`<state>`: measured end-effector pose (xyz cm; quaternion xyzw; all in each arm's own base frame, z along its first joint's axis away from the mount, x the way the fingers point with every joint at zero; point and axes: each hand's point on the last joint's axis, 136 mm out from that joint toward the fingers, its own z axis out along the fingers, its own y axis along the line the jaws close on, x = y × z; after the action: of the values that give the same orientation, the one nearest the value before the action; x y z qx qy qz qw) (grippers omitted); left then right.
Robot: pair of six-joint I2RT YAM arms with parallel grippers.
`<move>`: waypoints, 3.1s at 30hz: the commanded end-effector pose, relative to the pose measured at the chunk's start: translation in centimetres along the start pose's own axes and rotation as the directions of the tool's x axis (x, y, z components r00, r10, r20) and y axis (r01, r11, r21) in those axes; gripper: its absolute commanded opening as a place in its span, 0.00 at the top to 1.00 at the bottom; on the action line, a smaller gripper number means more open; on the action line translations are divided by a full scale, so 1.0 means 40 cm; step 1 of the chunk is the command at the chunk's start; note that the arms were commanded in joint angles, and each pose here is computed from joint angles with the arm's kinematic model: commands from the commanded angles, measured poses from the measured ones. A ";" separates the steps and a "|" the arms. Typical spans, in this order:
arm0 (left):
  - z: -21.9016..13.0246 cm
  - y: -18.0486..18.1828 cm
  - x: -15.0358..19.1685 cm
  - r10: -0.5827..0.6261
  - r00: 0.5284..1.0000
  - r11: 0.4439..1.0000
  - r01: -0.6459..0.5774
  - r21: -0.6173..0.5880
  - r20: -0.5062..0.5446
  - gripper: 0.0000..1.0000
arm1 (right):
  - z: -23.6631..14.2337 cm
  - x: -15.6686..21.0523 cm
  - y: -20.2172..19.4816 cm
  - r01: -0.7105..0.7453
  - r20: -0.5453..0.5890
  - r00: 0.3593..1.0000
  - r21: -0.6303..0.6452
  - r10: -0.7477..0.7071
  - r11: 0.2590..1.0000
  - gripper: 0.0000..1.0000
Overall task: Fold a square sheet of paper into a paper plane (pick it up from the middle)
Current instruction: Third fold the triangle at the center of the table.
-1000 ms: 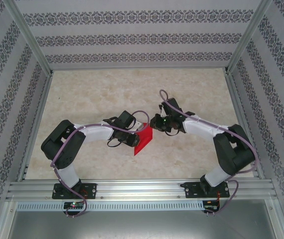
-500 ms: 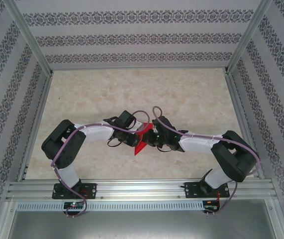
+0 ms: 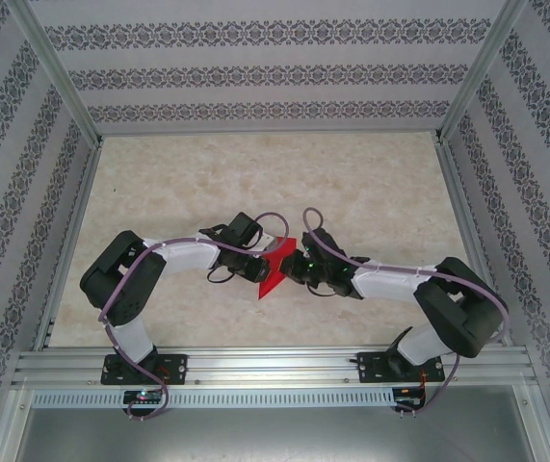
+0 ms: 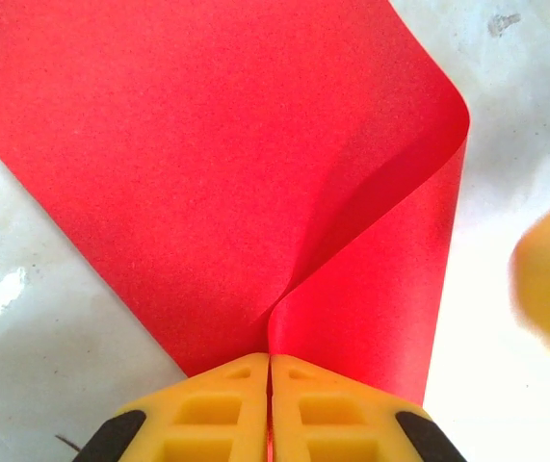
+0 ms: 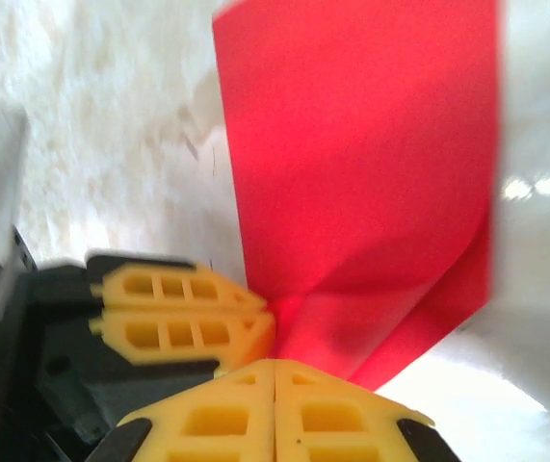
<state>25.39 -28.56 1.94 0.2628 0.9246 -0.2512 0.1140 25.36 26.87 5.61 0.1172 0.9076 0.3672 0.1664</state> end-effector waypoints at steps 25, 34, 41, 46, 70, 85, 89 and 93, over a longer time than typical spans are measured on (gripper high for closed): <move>-0.013 -0.020 -0.038 0.046 0.999 0.999 -0.047 0.022 0.024 0.91 | 0.125 -0.109 -0.112 0.146 -0.209 0.973 0.245 -0.095 0.958 0.96; 0.000 0.000 -0.012 0.026 1.000 1.000 -0.026 -0.004 -0.005 0.91 | 0.124 -0.110 -0.111 0.150 -0.212 0.972 0.246 -0.098 0.957 0.96; 0.000 0.009 0.000 0.006 1.000 1.000 -0.006 -0.020 -0.005 0.92 | 0.123 -0.113 -0.111 0.154 -0.212 0.972 0.253 -0.100 0.955 0.96; 0.003 0.008 0.007 0.003 1.000 1.000 -0.003 -0.013 -0.015 0.92 | 0.125 -0.112 -0.114 0.152 -0.212 0.972 0.256 -0.098 0.955 0.95; 0.027 0.012 0.013 0.009 0.999 1.000 -0.009 0.001 -0.033 0.91 | 0.080 -0.158 -0.008 0.150 -0.137 0.982 0.142 -0.130 0.978 0.91; 0.026 0.009 0.009 0.012 0.999 1.000 -0.012 0.002 -0.038 0.91 | 0.005 -0.010 0.068 0.036 -0.015 0.999 -0.068 -0.037 0.997 0.91; 0.028 0.011 0.011 0.011 0.999 1.000 -0.011 0.000 -0.039 0.91 | 0.037 0.016 0.049 0.011 -0.035 0.999 -0.058 -0.013 0.998 0.93; 0.026 0.009 0.008 0.013 0.999 1.000 -0.013 0.003 -0.037 0.91 | 0.056 0.028 0.050 0.012 -0.062 0.998 -0.043 -0.015 0.999 0.93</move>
<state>25.49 -29.00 1.85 0.2712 0.9206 -0.2576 0.1117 24.85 29.30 5.11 0.0880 0.9102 0.3816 0.1350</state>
